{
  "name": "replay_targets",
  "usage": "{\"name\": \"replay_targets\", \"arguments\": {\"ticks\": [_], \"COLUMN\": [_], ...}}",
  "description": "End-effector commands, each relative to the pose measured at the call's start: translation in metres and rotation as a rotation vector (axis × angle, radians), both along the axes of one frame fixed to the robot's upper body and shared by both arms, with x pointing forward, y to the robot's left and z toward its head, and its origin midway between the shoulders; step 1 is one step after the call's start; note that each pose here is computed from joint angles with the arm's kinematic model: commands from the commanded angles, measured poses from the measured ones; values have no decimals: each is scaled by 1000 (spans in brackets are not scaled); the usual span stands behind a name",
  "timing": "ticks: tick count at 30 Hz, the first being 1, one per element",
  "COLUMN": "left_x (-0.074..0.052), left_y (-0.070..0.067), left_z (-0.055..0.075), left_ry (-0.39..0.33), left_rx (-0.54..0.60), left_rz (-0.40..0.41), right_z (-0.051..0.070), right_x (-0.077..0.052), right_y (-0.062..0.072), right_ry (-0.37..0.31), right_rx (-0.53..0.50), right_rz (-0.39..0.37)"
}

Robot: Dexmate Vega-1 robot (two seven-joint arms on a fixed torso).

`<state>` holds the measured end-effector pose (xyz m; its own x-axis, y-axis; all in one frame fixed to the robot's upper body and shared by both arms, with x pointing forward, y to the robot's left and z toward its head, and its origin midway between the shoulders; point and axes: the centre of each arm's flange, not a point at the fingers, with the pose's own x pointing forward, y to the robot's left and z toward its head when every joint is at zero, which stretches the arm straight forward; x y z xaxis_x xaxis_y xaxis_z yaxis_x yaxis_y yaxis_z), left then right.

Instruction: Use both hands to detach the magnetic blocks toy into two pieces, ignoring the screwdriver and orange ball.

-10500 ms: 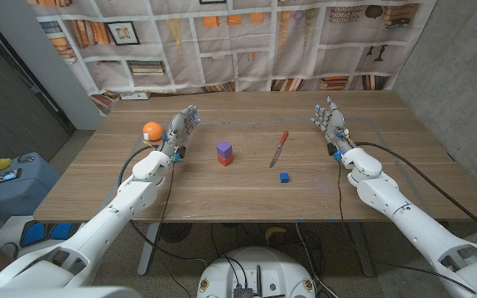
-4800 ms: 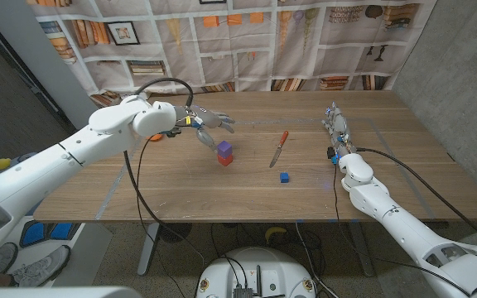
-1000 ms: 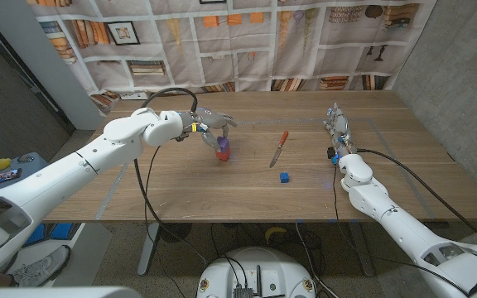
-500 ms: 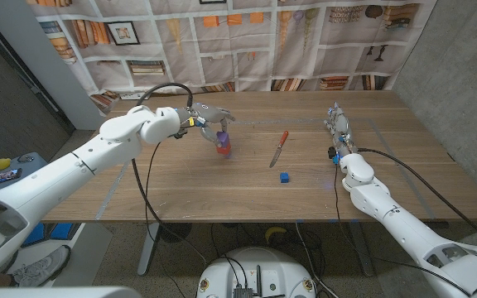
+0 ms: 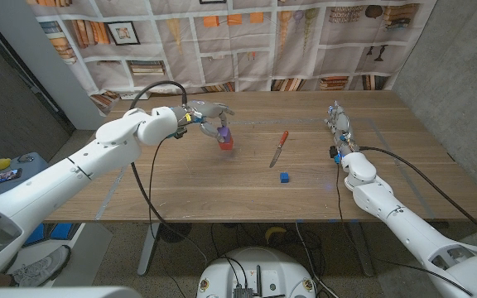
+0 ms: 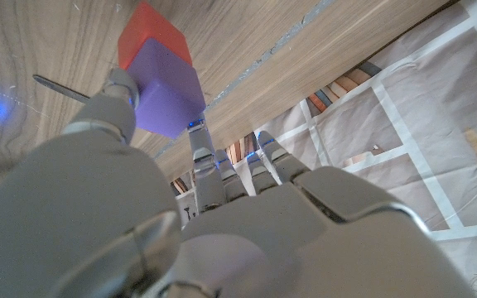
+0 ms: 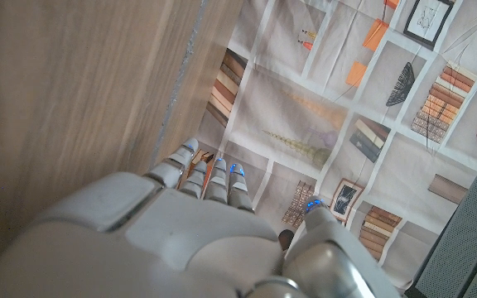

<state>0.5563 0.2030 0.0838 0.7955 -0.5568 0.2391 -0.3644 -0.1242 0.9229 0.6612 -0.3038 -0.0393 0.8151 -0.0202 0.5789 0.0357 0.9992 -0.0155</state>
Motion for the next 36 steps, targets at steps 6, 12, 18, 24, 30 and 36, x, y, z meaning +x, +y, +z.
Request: {"name": "replay_targets", "arguments": {"ticks": [6, 12, 18, 24, 30, 36], "left_x": [-5, -5, -6, -5, -3, -3], "left_y": [7, 9, 11, 9, 6, 3], "left_z": [-2, -5, -7, -10, -11, -12], "left_ry": [-19, -31, -44, -41, -25, -15], "left_rx": [-203, -260, -333, -390, -469, -540], "left_rz": [-23, -30, -42, -55, -80, -110], "right_z": [7, 12, 16, 19, 19, 20], "right_x": [-9, -12, -14, -15, -14, -16], "right_y": [0, 0, 3, 4, 4, 3], "right_ry": [-1, -1, -5, -8, 7, 3], "right_rx": [-47, -80, -115, -137, -159, -179], "right_rz": [-19, -15, -8, -5, 13, 14]}}
